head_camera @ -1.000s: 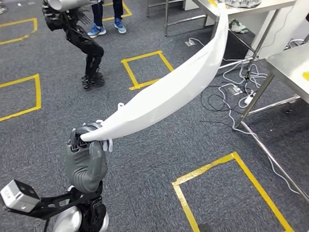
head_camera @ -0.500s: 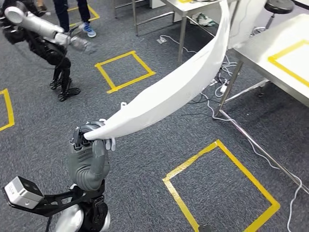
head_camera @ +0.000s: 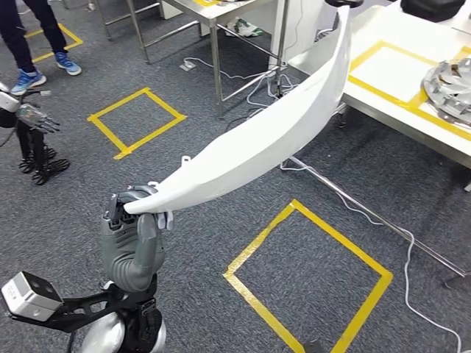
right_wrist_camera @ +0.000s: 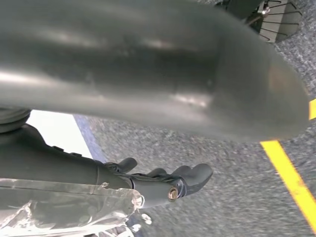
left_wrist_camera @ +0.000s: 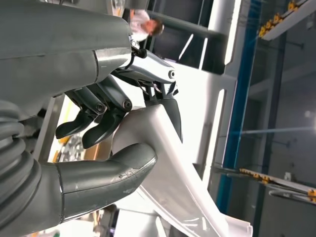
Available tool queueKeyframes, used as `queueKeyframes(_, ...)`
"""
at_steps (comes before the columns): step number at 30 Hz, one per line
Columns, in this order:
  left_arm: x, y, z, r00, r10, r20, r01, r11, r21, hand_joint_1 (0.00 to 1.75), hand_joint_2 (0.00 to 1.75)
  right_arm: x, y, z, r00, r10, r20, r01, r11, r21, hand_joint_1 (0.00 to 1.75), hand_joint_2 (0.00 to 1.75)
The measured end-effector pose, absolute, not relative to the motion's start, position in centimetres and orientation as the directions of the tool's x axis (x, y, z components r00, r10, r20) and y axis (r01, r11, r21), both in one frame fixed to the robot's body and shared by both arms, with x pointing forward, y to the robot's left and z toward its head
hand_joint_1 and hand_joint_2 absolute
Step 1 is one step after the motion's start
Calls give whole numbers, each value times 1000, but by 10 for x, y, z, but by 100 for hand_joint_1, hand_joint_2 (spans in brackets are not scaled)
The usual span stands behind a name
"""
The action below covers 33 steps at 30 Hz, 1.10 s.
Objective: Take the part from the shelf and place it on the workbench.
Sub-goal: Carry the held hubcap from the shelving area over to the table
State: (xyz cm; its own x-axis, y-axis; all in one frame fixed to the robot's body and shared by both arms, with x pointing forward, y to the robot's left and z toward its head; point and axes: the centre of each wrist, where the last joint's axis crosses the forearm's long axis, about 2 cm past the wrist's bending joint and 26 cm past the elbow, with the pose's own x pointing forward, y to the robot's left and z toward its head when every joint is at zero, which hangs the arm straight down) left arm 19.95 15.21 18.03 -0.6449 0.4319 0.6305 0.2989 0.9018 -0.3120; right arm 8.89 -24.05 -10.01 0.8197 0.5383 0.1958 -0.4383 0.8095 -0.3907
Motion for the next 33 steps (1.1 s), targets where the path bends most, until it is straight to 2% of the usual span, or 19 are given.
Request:
queueKeyframes(19,194,152,176,-643,432,632,290,902,-321,175,175,83,-241,-101,817,545,189,-440,801,-406,0,0)
queueKeyframes(33,190,153,173,-637,436,636,288,900,-328,175,175,90,-239,-99,757,635,156,-519,729,-447,0,0)
